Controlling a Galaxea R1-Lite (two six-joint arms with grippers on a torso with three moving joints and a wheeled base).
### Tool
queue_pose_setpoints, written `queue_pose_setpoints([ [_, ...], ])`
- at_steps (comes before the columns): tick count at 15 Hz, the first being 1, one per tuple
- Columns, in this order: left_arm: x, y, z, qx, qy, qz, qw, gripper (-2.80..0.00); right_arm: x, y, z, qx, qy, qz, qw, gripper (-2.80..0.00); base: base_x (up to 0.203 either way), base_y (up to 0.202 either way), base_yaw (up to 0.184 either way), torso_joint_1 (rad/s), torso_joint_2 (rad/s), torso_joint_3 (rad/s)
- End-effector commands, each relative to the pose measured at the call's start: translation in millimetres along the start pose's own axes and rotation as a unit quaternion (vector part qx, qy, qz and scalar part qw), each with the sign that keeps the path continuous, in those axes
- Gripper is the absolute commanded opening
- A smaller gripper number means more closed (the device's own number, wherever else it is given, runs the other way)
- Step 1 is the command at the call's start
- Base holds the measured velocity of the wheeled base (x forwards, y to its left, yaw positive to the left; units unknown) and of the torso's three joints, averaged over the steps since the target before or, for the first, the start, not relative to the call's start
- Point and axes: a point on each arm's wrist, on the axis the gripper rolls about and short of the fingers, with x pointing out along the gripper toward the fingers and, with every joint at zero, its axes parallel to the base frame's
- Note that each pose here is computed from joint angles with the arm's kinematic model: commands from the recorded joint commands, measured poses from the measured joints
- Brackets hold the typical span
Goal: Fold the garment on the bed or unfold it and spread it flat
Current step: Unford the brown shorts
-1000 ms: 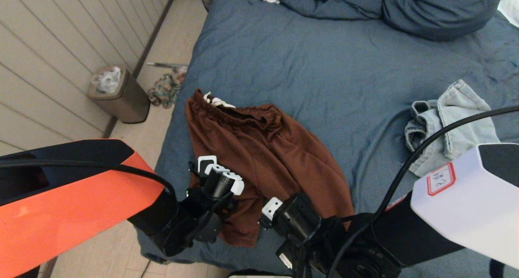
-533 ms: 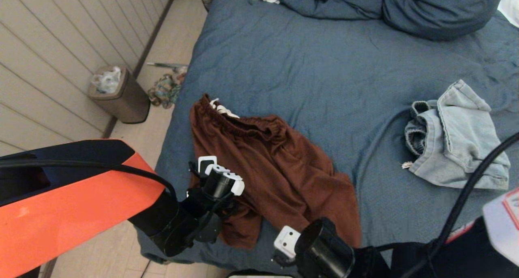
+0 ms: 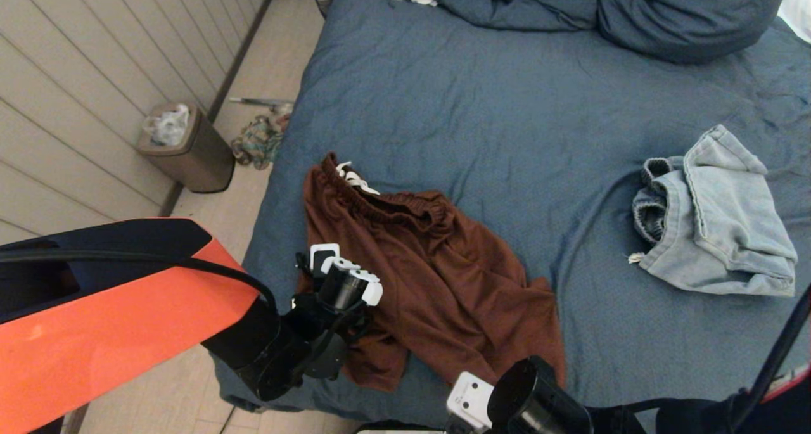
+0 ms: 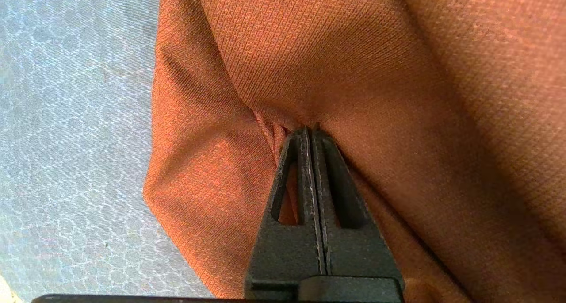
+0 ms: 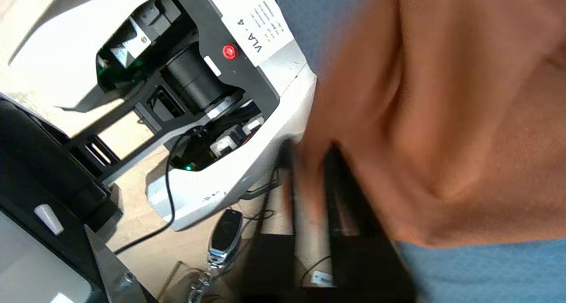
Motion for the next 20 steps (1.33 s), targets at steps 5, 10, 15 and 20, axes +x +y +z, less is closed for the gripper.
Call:
queue_pose_setpoints([
  [5,-4,0.8,6,-0.009,-0.008,-0.001,0.9999,-2.8,-29,-10,9,0.02,-0.063,0.015,0.998,0.0,0.0,0.0,0.0,0.0,0.0,0.0],
  [10,-14,10.6,30,-0.034,-0.033,-0.002,0.9989,-2.8,-47,-84,82,0.129,-0.184,-0.059,0.973,-2.8,0.0,0.0,0.0,0.0,0.0,0.0],
  [15,-10,20.6,40,-0.045,-0.041,0.01,0.9981,-2.8,13,-135,155,0.21,-0.207,-0.205,0.933,-2.8,0.0,0.0,0.0,0.0,0.0,0.0],
  [20,-6,39.8,65,-0.069,-0.063,0.031,0.9951,-2.8,43,-145,181,0.225,-0.227,-0.244,0.915,0.0,0.0,0.0,0.0,0.0,0.0,0.0],
])
